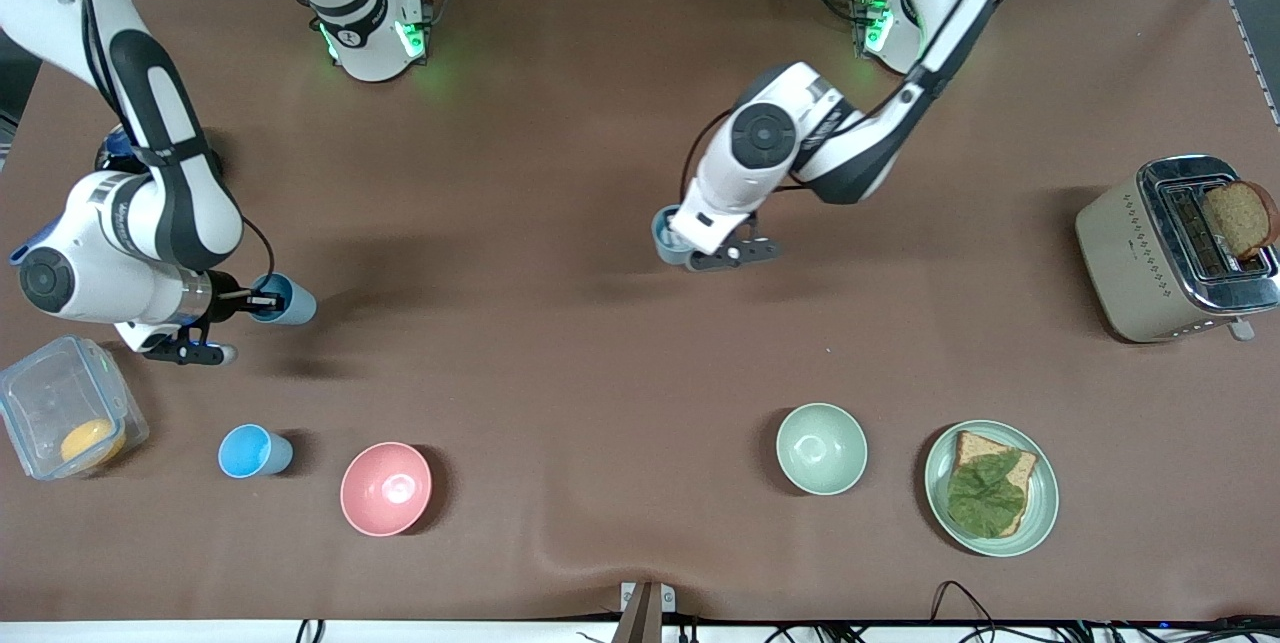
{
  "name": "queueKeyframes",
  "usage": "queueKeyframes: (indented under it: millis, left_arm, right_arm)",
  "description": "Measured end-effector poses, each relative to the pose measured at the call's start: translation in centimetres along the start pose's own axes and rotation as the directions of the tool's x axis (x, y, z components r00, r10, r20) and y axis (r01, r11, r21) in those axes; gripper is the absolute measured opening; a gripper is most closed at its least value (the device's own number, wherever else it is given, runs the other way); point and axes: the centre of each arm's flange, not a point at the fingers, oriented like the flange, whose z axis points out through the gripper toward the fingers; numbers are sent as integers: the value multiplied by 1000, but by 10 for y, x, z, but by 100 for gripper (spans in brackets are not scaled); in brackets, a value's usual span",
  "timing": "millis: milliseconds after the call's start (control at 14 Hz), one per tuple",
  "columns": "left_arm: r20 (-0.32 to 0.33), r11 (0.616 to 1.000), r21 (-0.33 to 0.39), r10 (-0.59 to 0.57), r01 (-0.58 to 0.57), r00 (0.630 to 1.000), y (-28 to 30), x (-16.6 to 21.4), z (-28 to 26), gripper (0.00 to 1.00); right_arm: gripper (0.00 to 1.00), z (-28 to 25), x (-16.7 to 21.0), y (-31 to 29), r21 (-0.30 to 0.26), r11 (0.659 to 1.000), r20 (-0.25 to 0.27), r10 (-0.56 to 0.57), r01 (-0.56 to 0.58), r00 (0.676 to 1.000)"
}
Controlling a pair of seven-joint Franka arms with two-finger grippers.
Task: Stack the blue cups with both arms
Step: 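Set down the left cup while the right gripper carries its cup over, then lower the right cup into the placed cup while the left gripper withdraws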
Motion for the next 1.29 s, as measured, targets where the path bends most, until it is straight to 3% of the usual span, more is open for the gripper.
queueKeyframes:
  millis: [286, 571, 643, 857, 1000, 1286]
  left_arm:
    - [-12, 1000, 1, -19, 19, 1000, 29, -11, 32, 3]
    - [-28, 999, 28, -31, 32, 999, 39, -7, 61, 3]
    - [-26, 999, 26, -35, 36, 999, 39, -4, 63, 7]
    - [-42, 999, 7, -50, 50, 998, 41, 6, 53, 37]
    - [-71, 998, -12, -67, 66, 995, 41, 19, 24, 57]
    - [-172, 993, 20, -113, 118, 979, 10, 43, -105, 95]
  right_arm:
    - [6, -28, -8, -59, -12, 1000, -17, 9, -9, 1000]
    - [6, -42, -30, -174, -42, 994, -30, 102, -103, 994]
    - [6, -45, -39, -197, -48, 991, -31, 122, -123, 992]
    - [6, -56, -56, -230, -51, 982, -33, 182, -183, 983]
    - [6, -60, -62, -247, -17, 972, -23, 235, -235, 972]
    - [6, -68, -81, -302, 26, 942, 11, 335, -335, 942]
